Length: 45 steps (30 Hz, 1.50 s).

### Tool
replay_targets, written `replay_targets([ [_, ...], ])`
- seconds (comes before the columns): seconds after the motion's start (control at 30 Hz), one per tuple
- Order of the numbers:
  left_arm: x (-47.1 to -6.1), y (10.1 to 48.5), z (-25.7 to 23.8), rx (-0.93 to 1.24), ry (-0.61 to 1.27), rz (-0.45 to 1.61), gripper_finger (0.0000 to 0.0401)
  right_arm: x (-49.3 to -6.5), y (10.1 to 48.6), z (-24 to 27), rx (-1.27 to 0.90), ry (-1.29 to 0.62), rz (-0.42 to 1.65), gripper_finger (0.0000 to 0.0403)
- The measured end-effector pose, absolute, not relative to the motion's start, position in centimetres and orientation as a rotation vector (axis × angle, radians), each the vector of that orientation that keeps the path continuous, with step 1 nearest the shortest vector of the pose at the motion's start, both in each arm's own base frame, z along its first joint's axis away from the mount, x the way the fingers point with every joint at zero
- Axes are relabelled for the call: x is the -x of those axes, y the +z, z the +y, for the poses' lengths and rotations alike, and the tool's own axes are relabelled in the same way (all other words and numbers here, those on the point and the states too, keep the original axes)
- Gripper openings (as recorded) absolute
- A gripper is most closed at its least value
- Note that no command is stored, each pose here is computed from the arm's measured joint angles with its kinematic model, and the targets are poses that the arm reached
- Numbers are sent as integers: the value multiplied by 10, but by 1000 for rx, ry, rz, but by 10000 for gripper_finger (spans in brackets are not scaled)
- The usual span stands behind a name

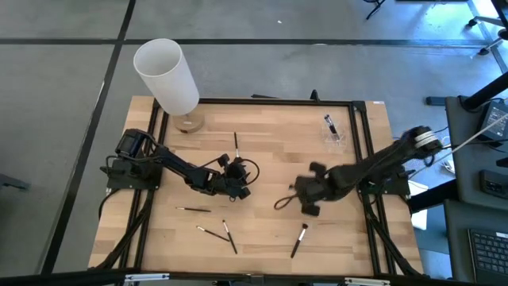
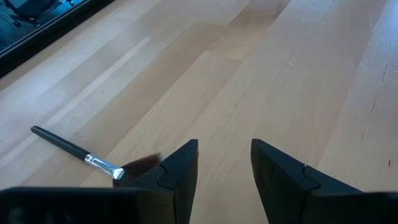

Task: Sort items
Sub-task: Put the powder brush into the bottom section of the transparent organizer

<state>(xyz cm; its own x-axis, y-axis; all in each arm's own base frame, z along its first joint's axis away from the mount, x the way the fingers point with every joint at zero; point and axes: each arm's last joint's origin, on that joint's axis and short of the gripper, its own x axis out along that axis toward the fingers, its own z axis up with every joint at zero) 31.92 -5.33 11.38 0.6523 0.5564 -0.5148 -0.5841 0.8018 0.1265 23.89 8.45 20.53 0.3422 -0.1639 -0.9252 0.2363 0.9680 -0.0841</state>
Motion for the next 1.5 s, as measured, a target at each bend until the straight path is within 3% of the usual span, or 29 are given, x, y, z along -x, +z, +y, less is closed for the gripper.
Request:
replay_targets([
  [0.33,-319,114,-53,50,648,570,143,-172,281,4,-25,-926,777,52],
  [0.53,-319,114,-53,50,647,571,143,-159,268,-28,-55,-1098,713,52],
  [0.83,-317,112,-53,36,646,598,143,-140,203,-42,-74,-1207,812,52],
  [1.2,-317,112,-53,37,648,596,143,-136,188,-43,-53,-1223,770,79],
  [1.5,-317,112,-53,39,648,594,143,-138,189,-43,-24,-1230,746,12],
])
